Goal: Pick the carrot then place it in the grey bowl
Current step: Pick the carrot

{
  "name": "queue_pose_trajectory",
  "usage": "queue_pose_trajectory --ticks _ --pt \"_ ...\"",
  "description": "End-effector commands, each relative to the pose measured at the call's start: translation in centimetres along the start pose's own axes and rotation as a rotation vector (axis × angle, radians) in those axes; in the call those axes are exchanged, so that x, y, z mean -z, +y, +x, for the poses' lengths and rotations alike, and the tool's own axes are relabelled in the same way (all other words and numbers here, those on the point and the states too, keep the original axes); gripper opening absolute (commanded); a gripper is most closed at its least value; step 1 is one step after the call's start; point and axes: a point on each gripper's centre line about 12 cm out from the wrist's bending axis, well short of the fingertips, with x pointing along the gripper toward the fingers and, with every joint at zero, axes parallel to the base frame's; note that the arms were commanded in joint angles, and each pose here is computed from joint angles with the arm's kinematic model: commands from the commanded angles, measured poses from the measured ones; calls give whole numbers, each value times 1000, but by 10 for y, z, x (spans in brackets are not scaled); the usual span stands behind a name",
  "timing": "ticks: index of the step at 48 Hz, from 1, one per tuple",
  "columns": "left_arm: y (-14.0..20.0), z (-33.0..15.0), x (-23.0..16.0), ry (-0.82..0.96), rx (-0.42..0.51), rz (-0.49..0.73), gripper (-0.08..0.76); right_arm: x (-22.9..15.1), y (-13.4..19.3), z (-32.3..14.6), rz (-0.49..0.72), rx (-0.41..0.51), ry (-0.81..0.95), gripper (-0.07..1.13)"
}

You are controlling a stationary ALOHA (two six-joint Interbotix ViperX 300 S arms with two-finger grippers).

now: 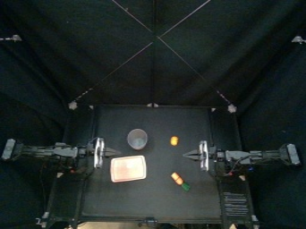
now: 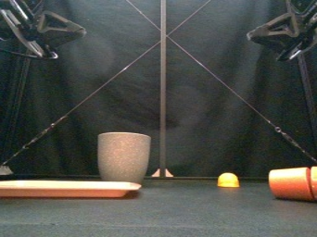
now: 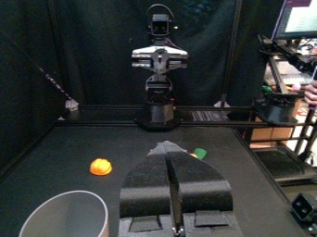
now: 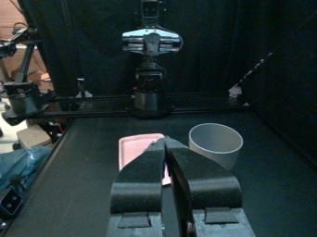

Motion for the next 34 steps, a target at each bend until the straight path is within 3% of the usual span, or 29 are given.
queue_pose_trajectory --ticks 1,9,26,34 --pt "8 0 -10 -31 -41 -1 -51 5 1 3 15 -3 25 -28" --pt "10 -3 -13 -46 -52 -3 -35 28 5 1 165 -5 150 46" --pt "10 -5 -8 10 -53 -4 -35 52 44 0 514 -115 389 70" --pt "11 -5 -7 17 -56 0 -35 72 52 10 612 -87 491 173"
